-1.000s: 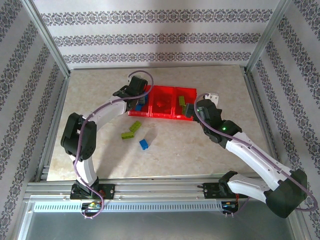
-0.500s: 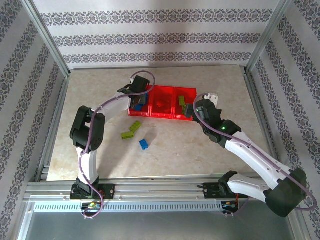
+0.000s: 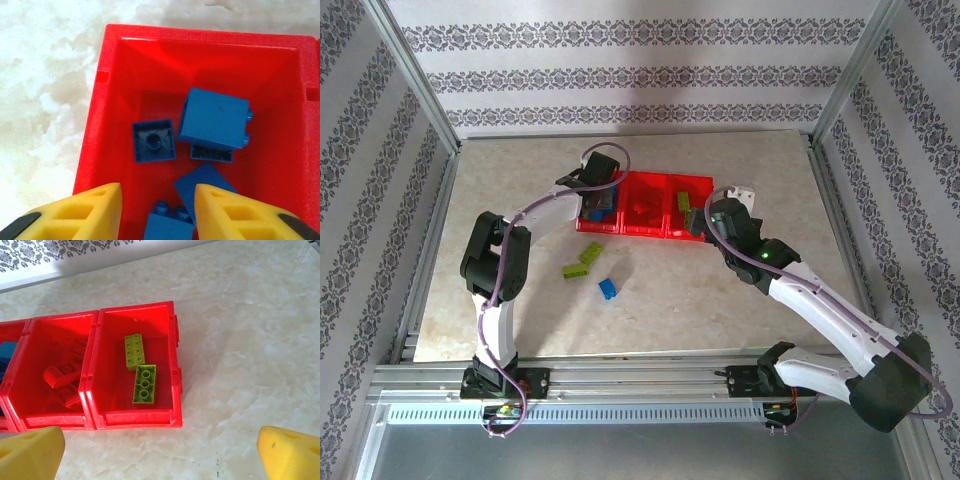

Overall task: Sort the legos into containers by color
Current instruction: Place the lego in the container.

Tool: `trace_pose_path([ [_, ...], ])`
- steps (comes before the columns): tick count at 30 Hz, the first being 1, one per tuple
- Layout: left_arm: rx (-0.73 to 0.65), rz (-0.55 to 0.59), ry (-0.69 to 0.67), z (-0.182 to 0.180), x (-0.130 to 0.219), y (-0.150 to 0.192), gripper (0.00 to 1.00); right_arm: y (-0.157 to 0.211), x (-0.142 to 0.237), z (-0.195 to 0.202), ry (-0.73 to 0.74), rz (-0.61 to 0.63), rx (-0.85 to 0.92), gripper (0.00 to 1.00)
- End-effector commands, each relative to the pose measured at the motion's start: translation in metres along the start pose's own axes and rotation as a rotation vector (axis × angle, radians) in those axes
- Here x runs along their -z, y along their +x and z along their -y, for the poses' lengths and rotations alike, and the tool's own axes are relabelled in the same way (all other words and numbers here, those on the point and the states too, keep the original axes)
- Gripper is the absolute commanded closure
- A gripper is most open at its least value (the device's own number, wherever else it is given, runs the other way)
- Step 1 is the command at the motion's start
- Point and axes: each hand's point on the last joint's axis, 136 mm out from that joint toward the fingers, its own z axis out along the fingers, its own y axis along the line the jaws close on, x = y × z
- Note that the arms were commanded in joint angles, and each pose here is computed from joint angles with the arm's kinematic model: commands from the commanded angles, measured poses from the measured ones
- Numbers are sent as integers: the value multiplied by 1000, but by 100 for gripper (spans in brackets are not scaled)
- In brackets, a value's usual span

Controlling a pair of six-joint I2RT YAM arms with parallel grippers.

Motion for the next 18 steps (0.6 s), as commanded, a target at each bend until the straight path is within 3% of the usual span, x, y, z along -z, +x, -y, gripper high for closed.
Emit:
trace_pose_path([
  [1,41,25,28,-4,22,-11,57,-9,2,1,8,14,-12,2],
  [7,74,59,95,-2,49,-13,50,-8,1,0,3,11,-13,2],
  [18,124,90,195,-5,92,17,34,-6,-1,0,3,5,-20,2],
])
